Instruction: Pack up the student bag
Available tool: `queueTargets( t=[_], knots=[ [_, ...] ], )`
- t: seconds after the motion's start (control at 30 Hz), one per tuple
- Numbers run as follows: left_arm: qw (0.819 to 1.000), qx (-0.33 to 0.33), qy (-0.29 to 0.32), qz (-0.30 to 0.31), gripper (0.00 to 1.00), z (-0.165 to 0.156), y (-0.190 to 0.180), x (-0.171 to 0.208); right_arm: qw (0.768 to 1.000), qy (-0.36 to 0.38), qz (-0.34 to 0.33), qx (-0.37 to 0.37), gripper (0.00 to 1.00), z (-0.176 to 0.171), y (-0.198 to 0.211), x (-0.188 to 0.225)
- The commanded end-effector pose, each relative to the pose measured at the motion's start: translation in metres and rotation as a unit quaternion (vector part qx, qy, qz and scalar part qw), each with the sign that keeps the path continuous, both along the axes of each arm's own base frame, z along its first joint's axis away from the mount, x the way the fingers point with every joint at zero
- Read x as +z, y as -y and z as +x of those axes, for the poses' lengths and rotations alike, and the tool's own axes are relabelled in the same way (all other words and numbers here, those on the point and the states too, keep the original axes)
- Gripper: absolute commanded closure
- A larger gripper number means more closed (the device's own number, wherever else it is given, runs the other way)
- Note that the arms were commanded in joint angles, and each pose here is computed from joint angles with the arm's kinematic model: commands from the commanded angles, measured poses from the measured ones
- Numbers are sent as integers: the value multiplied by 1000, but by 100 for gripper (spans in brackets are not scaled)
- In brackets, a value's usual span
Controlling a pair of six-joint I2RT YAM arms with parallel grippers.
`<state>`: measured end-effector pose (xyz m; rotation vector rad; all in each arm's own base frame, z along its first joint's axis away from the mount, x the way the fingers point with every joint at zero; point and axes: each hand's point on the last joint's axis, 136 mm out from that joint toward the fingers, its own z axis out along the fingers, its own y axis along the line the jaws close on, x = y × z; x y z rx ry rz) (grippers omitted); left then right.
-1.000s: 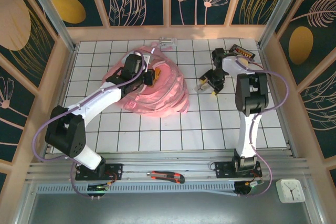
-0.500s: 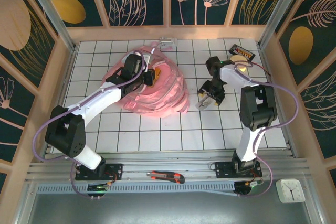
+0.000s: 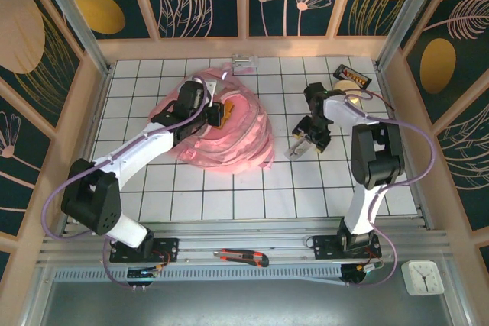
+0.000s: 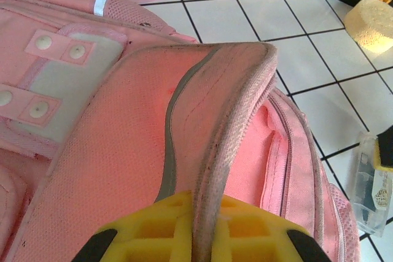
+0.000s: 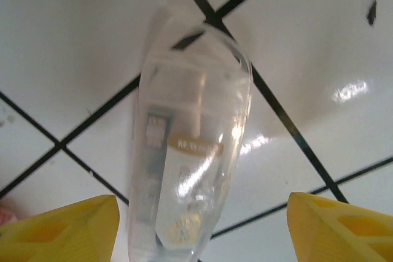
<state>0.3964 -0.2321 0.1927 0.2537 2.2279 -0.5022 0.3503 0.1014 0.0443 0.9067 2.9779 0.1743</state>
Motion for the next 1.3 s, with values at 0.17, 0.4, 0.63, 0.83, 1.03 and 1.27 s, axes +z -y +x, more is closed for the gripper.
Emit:
queueTargets(
  t=[0.17, 0.4, 0.63, 0.83, 1.03, 1.27],
  knots=[
    [999, -1, 43, -26, 100, 0, 4, 34, 1000, -15, 15, 13, 27, 6, -20, -13],
    [999, -3, 42, -24, 100, 2, 5, 29, 999, -49, 5, 20, 27, -20, -28, -32],
    [999, -5, 42, -20, 100, 2, 5, 27, 997, -67, -13, 40, 31, -37, -40, -43],
    [999, -6, 45, -19, 100, 1, 4, 27, 996, -64, -38, 46, 46, -40, -32, -39],
    [999, -6, 46, -22, 100, 1, 5, 29, 996, -53, -49, 59, 53, -40, -27, -30],
    [999, -5, 45, -29, 100, 1, 6, 30, 995, -21, -44, 90, 56, -32, -30, -12]
  ],
)
